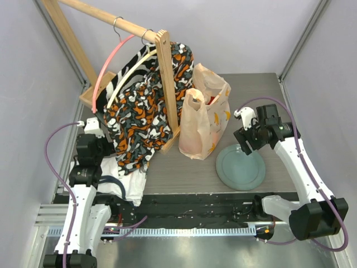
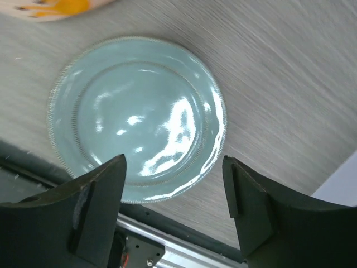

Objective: Take the fake fruits out of the plastic bag
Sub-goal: Move the distractor to the center of the board.

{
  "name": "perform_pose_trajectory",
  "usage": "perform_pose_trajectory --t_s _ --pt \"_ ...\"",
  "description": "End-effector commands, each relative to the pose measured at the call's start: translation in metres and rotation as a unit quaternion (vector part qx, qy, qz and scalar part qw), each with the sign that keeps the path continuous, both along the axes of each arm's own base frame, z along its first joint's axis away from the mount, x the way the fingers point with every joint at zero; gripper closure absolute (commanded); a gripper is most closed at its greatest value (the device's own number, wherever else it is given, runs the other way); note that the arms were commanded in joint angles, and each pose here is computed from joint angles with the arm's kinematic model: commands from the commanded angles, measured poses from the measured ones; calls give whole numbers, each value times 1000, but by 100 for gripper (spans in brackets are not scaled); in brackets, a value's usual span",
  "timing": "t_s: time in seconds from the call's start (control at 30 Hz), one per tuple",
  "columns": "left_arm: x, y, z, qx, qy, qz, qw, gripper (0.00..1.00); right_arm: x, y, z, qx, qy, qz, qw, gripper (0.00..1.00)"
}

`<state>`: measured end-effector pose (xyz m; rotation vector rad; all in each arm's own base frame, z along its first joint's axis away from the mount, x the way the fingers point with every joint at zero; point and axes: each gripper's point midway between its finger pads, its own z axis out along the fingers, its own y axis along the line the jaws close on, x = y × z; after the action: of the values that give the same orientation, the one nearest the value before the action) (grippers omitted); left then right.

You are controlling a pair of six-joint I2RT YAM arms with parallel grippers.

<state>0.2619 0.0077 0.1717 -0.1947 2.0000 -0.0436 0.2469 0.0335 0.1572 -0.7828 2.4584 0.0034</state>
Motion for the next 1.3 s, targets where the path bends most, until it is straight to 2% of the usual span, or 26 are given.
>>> perform_pose_trajectory --t_s 0.0,0.03,0.07,0.1,0.13,0.2,0.3,0.37,0.4,0.5,0.53,0.6,0.63,0.67,0.73,0.83,0.87,0.93,1.0,1.1,1.27 --pt "5 0 6 16 10 -15 1000 0 -22 38 42 46 44 144 987 21" --pt "6 0 7 17 14 -18 1000 0 -23 59 70 83 30 192 978 21" --pt "9 -5 7 11 23 -31 999 0 -30 75 79 91 36 228 969 22" --pt "9 -5 6 10 30 -31 999 0 -39 88 80 101 73 234 964 24" --pt "10 -7 6 6 32 -37 999 0 -38 103 103 112 55 253 959 26" --pt "12 -9 9 -1 29 -38 999 0 -56 134 115 119 69 311 940 33" --pt "16 -9 21 -16 6 -24 1000 0 -68 172 159 127 14 369 921 37" --pt "16 -8 29 -23 -7 -19 1000 0 -72 195 164 122 20 394 911 41" --pt "15 -7 33 -24 -12 -16 999 0 -82 212 180 129 3 423 897 43" --pt "10 -6 45 -19 -23 -22 999 0 -78 247 176 126 5 434 892 53" --pt "9 -7 50 -16 -28 -27 999 0 -80 257 172 128 11 434 892 60" --pt "4 -13 53 -8 -30 -50 998 6 -64 279 162 128 8 421 898 70" --pt "2 -14 59 -4 -37 -57 998 7 -56 286 160 127 3 410 903 82" --pt "-1 -14 59 -2 -35 -59 998 8 -44 297 148 125 13 385 914 87" --pt "-5 -10 64 8 -43 -49 998 9 -13 312 151 117 -37 353 927 99" --pt "-10 -1 75 34 -46 -38 998 10 27 332 148 105 -95 324 936 99" --pt "-17 2 68 40 -19 -38 998 10 37 336 147 98 -112 317 937 99" --pt "-20 11 81 46 -12 -17 999 11 68 339 140 60 -163 293 940 99" --pt "-26 12 80 44 7 -19 999 11 95 339 123 33 -173 276 945 99" --pt "-29 10 85 40 -4 -20 999 6 147 309 94 -16 -169 195 966 99" --pt "-30 3 82 30 -2 -36 999 7 218 270 65 -40 -166 128 977 99"
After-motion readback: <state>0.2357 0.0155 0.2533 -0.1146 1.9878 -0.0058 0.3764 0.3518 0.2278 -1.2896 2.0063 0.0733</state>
